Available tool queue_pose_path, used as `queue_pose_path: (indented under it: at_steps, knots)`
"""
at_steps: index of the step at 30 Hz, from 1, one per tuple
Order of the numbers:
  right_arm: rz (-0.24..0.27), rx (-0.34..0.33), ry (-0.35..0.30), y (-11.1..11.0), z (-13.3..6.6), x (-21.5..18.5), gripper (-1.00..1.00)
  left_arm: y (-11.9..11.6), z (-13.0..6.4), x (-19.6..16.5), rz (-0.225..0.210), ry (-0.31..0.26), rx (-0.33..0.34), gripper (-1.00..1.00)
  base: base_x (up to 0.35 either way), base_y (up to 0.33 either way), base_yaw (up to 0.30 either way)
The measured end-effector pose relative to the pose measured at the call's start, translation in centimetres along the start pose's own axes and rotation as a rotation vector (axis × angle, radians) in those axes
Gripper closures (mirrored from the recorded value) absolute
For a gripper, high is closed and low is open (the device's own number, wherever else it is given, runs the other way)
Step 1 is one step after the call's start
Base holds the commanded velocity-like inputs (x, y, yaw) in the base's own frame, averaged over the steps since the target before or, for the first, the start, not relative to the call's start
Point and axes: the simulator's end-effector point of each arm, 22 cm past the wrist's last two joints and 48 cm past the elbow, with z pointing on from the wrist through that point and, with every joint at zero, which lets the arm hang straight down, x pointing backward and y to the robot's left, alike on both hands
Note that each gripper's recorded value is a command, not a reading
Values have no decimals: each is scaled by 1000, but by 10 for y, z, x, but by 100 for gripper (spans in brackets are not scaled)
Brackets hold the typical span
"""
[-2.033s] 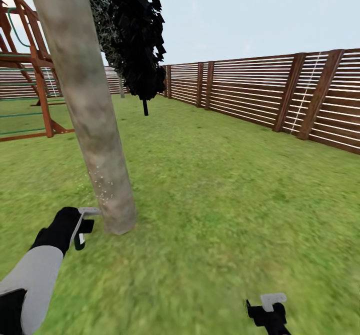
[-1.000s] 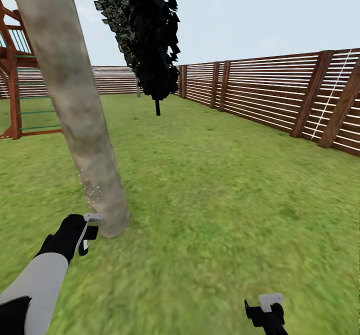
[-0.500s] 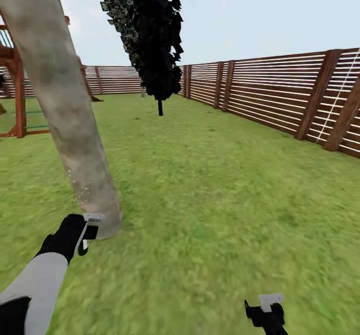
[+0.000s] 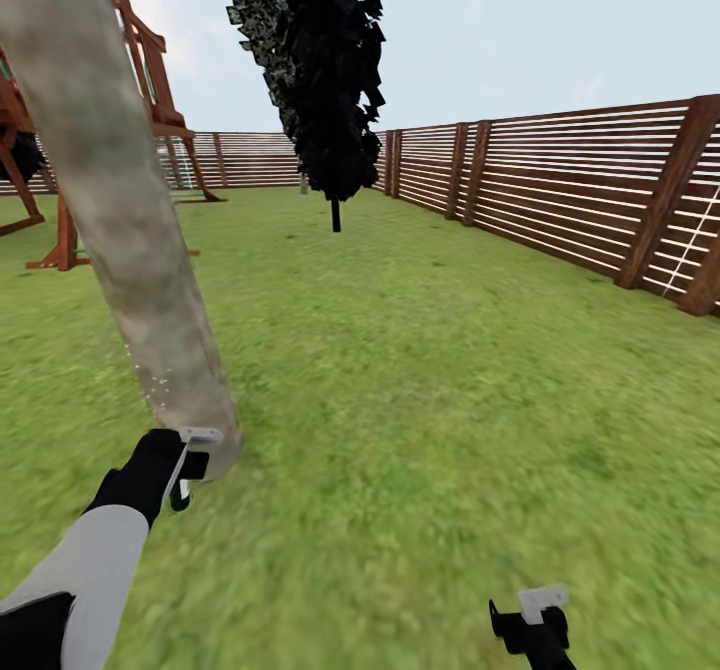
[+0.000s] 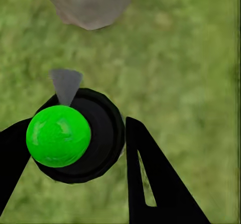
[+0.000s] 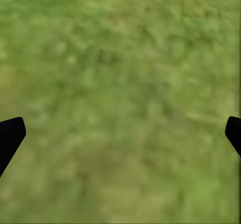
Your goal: In the garden, pick up the pesticide atomizer on the floor and spray pesticide onto both trees until each tree trunk is fully covered.
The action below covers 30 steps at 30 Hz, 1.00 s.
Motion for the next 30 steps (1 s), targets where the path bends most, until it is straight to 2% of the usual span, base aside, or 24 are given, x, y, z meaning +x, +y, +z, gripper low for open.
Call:
queue_pose_path:
  at_steps: [2,4,6,8,9,11,12,14,16,19,22,23,30]
  knots:
    - [0,0,0,0,0,0,-100,1,-1,-1,3,-4,-2,100,273,-168,17]
    - [0,0,0,0,0,0,-100,11,0,0,0,-1,-18,100,275,-153,129]
    - [-1,-1,0,0,0,0,-100,34,0,2,-5,2,-50,100,276,-142,222]
    - [-1,-1,0,0,0,0,-100,71,1,9,-11,15,-99,100,274,-136,267]
    - [0,-1,0,0,0,0,-100,78,5,25,-11,36,-108,100,238,-109,275]
    - [0,0,0,0,0,0,-100,77,11,44,-7,59,-106,100,100,-39,277]
    - [0,0,1,0,0,0,-100,72,14,47,-4,54,-97,100,19,-7,278]
    - [0,0,1,0,0,0,-100,29,17,41,3,21,-51,100,6,-2,278]
    - [0,-1,1,0,0,0,-100,22,16,40,10,16,-73,100,2,-1,278]
    - [0,-1,1,0,0,0,-100,35,16,41,-5,17,-102,100,0,0,278]
    - [0,0,1,0,0,0,-100,62,16,45,-56,20,-124,100,0,0,277]
    - [0,0,1,0,0,0,-100,60,17,46,-66,20,-118,100,0,0,241]
    - [0,0,0,0,0,0,-100,45,17,45,-64,18,-98,100,140,-91,40]
